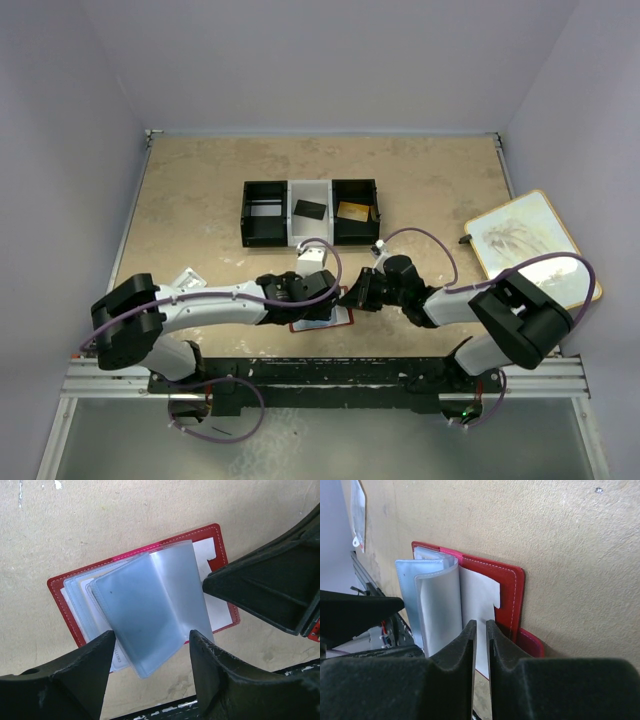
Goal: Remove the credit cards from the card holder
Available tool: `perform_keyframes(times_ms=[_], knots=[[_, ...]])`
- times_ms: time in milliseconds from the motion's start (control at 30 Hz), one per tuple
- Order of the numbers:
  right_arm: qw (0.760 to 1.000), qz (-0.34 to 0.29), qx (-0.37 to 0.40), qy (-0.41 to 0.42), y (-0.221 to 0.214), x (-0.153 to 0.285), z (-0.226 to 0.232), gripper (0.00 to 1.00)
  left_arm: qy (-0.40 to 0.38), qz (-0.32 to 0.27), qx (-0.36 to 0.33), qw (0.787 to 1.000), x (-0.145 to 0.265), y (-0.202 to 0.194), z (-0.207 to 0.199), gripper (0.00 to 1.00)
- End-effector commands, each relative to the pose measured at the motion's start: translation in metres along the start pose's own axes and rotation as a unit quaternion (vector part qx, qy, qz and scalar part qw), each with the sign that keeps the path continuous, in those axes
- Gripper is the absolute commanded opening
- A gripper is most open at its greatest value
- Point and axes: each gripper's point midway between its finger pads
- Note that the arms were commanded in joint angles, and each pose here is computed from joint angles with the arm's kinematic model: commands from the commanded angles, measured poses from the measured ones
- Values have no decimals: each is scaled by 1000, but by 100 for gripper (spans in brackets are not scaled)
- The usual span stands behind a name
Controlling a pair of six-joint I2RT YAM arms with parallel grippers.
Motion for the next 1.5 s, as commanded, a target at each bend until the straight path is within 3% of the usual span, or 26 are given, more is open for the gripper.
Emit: perform_keyframes(times_ms=[0, 233, 700, 1067, 1467], knots=[[998, 0, 1, -57, -4, 2, -28, 18, 6, -29, -1, 1000, 8, 19, -5, 60], [998, -1, 0, -56, -4, 3, -29, 18, 71, -16, -30, 997, 11, 14, 15, 63], [999, 2, 0, -54, -5, 2, -29, 18, 32, -15, -16, 999, -11, 0, -3, 66], [998, 1, -1, -55, -6, 4, -30, 18, 62, -18, -3, 998, -13, -8, 13, 66], [999, 3, 0, -53, -6, 3, -28, 18, -2, -44, 1, 999, -7, 12, -18, 53]])
Point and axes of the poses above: each gripper's point midway between its finger pads, its own x axis back along the fingers, its own z axis along the line the jaws close on, y = z × x, and after that the axes turned 15 degrees about -x, right-handed
